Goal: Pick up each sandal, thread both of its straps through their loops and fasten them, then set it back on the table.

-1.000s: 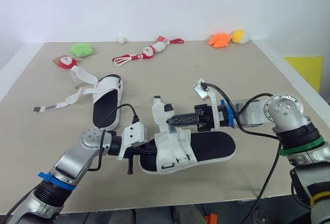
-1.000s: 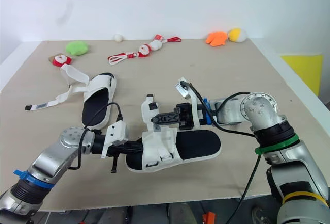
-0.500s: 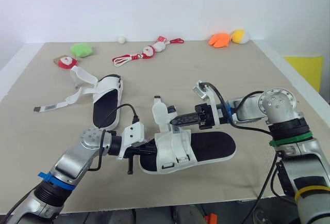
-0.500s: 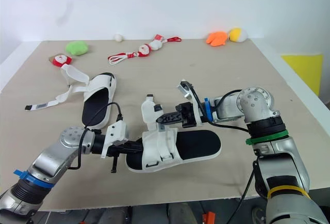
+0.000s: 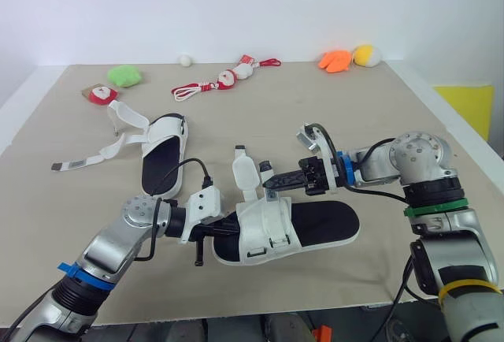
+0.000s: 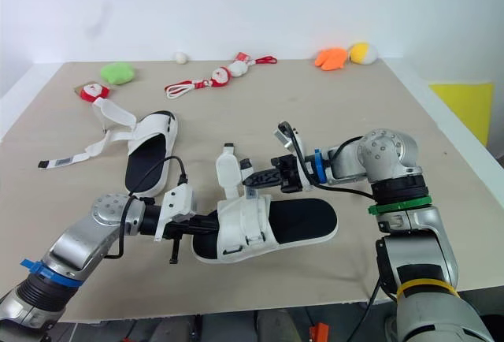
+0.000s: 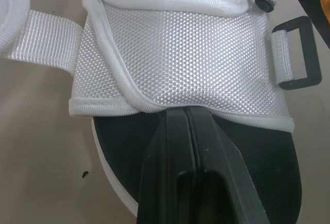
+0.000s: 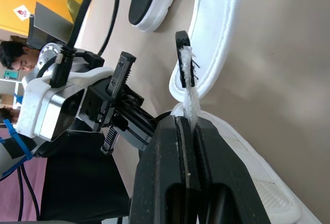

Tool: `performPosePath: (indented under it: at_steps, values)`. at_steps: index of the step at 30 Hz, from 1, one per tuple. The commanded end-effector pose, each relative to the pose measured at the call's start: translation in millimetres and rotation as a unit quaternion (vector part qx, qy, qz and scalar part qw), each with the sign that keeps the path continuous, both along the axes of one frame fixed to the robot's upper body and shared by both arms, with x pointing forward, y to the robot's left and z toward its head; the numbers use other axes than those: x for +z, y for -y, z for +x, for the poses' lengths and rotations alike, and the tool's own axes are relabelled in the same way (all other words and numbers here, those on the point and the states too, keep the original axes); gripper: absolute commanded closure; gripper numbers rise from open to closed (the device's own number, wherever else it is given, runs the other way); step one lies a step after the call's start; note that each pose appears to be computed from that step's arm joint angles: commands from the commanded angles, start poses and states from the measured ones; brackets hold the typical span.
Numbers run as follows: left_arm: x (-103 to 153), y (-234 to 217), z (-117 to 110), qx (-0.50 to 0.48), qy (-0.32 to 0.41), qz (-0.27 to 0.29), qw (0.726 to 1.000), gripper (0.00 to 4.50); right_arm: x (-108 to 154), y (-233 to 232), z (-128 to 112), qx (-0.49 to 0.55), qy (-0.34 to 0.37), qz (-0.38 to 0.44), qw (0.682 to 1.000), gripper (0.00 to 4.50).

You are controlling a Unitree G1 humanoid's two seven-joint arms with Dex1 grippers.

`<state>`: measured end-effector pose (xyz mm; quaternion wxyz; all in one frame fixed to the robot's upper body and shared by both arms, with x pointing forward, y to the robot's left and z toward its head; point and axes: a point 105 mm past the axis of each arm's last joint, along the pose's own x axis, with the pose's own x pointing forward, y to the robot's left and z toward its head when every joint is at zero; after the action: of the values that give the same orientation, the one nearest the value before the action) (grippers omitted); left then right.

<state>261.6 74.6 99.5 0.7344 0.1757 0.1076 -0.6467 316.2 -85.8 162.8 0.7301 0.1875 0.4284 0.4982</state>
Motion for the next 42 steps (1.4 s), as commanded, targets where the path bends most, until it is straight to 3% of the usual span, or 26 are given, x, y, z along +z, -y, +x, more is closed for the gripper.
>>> performPosePath:
  at_steps: [1, 26, 27, 28, 29, 30, 31, 35, 38, 42]
  values:
    - [-18.6, -7.3, 0.3, 0.022, -0.028, 0.030, 0.999, 4.50, 14.6, -0.1, 3.2, 0.002, 0.027, 0.006, 1.000, 4.36]
    - [-18.9, -7.6, 0.3, 0.023, -0.028, 0.030, 0.999, 4.50, -22.9, 8.8, 0.5, 0.016, 0.056, -0.103, 0.993, 4.36]
    - [-19.0, -7.7, 0.4, 0.023, -0.028, 0.030, 0.999, 4.50, -22.9, 8.8, -0.3, 0.019, 0.057, -0.104, 0.993, 3.71]
    - [-19.0, -7.8, 0.6, 0.024, -0.028, 0.030, 0.999, 4.50, -22.6, 8.6, -0.6, 0.021, 0.059, -0.104, 0.993, 3.66]
    - [-19.0, -7.8, 0.8, 0.024, -0.027, 0.030, 0.999, 4.50, -22.1, 8.6, 0.2, 0.021, 0.063, -0.104, 0.992, 3.08]
    - [-18.9, -7.6, 1.1, 0.024, -0.027, 0.029, 0.999, 4.50, -21.5, 8.9, 1.1, 0.020, 0.065, -0.104, 0.992, 2.85]
    - [-18.8, -7.6, 1.4, 0.024, -0.027, 0.029, 0.999, 4.50, -20.7, 9.5, 2.4, 0.018, 0.068, -0.104, 0.992, 2.16]
    - [-18.3, -7.1, 2.2, 0.025, -0.026, 0.028, 0.999, 4.50, -12.7, 19.7, 13.2, 0.005, 0.099, -0.112, 0.989, 0.58]
    - [-18.4, -7.1, 2.3, 0.026, -0.025, 0.028, 0.999, 4.50, 6.4, 28.0, 26.4, -0.016, 0.104, -0.085, 0.991, 0.06]
    - [-18.5, -7.1, 3.4, 0.027, -0.024, 0.027, 0.999, 4.50, 36.4, 22.9, 43.4, -0.056, 0.065, 0.001, 0.996, 0.06]
